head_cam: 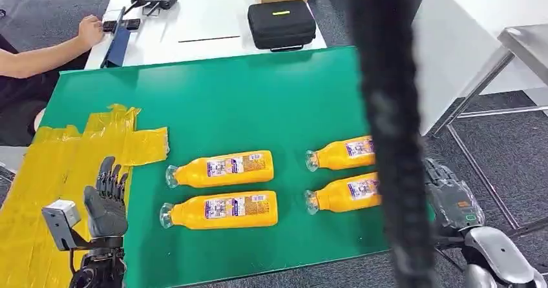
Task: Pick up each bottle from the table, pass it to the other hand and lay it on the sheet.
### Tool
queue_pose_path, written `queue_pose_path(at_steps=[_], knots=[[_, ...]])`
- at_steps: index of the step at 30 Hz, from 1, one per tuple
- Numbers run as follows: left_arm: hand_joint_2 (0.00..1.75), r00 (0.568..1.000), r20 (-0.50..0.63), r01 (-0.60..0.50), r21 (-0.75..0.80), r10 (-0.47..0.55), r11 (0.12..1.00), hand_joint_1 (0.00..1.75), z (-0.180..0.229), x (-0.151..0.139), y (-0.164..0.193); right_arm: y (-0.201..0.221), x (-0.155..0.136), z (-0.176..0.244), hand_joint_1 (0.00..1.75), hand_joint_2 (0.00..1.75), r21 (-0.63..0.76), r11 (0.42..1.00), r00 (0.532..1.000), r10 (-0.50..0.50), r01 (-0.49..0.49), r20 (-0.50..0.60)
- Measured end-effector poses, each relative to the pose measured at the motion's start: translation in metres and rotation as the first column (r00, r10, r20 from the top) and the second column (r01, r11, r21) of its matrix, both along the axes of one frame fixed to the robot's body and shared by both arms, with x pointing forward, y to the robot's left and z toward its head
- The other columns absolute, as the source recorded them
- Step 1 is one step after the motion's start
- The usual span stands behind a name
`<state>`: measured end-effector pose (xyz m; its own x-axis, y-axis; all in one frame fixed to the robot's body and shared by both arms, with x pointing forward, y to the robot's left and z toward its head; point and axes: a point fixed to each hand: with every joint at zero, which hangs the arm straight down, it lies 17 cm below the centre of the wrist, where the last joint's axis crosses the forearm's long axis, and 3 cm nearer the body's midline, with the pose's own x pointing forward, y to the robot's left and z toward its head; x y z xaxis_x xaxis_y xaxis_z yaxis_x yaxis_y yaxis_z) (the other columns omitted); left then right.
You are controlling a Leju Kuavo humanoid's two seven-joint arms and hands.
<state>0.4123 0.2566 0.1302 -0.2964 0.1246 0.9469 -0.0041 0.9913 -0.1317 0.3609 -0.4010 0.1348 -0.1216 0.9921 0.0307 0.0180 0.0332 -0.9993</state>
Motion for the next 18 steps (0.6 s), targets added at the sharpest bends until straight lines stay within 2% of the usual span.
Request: queue_pose_path(at_steps=[9, 18], knots=[[0.0, 1.0, 0.012, 0.026, -0.009, -0.026, 1.0, 0.0, 0.008, 0.009, -0.011, 0.009, 0.028, -0.027, 0.0, 1.75, 0.017, 0.999, 0.998, 0.042, -0.041, -0.056], [0.0, 1.0, 0.004, 0.031, -0.012, -0.031, 0.999, 0.0, 0.004, 0.01, -0.014, 0.016, 0.023, -0.058, 0.0, 1.75, 0.021, 0.999, 0.991, 0.046, -0.044, -0.129]])
